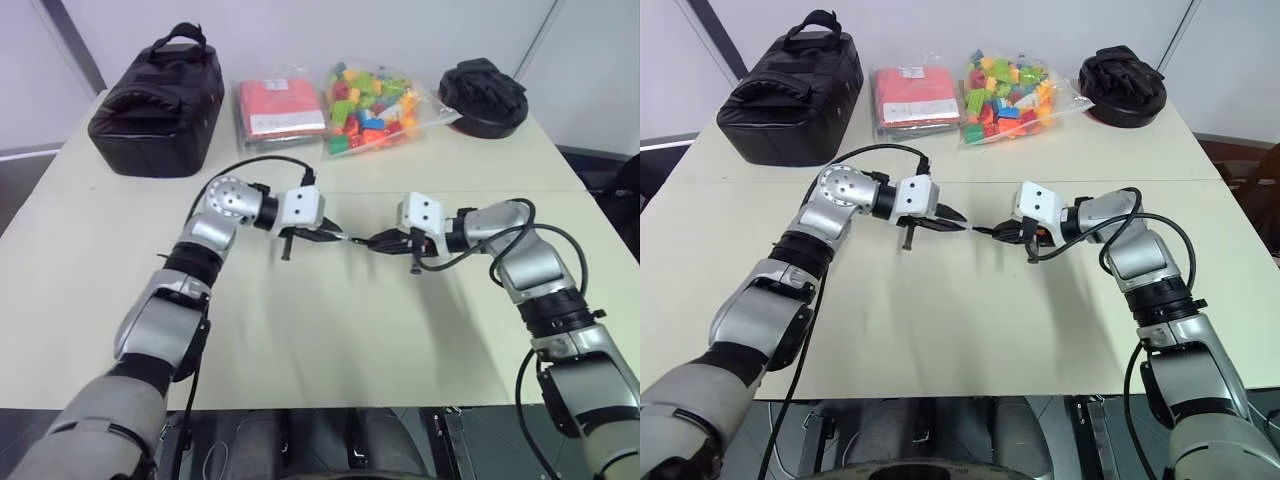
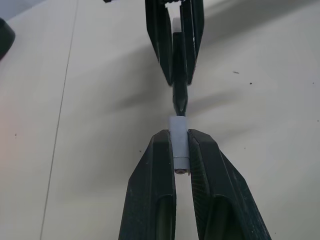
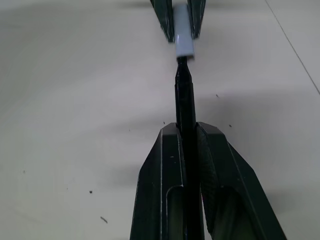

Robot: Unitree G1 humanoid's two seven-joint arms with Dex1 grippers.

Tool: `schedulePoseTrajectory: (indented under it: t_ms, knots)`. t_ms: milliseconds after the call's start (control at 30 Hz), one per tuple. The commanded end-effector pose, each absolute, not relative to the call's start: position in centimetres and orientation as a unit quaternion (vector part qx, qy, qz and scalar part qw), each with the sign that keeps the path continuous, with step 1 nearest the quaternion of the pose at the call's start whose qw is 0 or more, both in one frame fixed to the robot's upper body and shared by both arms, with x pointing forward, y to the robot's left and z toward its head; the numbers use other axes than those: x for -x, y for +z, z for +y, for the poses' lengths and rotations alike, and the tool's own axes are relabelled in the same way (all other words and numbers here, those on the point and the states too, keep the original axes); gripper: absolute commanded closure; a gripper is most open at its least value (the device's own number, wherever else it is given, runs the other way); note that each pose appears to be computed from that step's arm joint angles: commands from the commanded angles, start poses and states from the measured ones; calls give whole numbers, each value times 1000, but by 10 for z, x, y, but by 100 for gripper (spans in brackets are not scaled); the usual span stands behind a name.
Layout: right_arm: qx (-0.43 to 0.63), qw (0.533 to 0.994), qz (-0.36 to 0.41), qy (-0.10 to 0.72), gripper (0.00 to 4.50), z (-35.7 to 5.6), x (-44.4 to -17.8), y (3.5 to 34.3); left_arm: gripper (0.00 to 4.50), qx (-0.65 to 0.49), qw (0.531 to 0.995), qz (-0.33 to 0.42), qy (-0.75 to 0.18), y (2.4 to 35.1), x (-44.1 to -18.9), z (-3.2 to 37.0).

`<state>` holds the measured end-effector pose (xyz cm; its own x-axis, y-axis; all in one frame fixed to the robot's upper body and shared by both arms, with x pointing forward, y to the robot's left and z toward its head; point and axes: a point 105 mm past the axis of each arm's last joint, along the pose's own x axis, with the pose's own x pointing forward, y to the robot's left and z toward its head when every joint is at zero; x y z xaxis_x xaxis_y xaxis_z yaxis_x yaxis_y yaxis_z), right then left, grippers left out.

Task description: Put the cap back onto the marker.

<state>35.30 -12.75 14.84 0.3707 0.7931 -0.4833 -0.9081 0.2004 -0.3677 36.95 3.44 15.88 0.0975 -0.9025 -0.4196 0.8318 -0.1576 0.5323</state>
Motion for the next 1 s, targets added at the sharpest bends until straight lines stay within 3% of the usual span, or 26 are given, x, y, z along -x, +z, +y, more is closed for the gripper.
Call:
schedulePoseTrajectory:
  t_ms: [33,467,733,767,933,1000]
  knots:
    - [313,770,63,553,450,-121,-353,163,445,-358,639,-79,-676,168,-365,25]
    - [312,774,50,549,450,-118,-354,172,445,-362,628,-83,-684,153,-361,12]
    - [312,777,54,545,450,-122,-355,170,445,-340,647,-61,-680,155,-367,18]
    - [313,777,55,544,450,-122,-355,170,355,-334,649,-56,-681,155,-367,19]
    - [319,777,69,538,450,-129,-356,166,122,-355,656,-48,-664,154,-373,27]
    - [331,778,86,528,450,-141,-357,162,122,-359,676,-50,-642,161,-381,36]
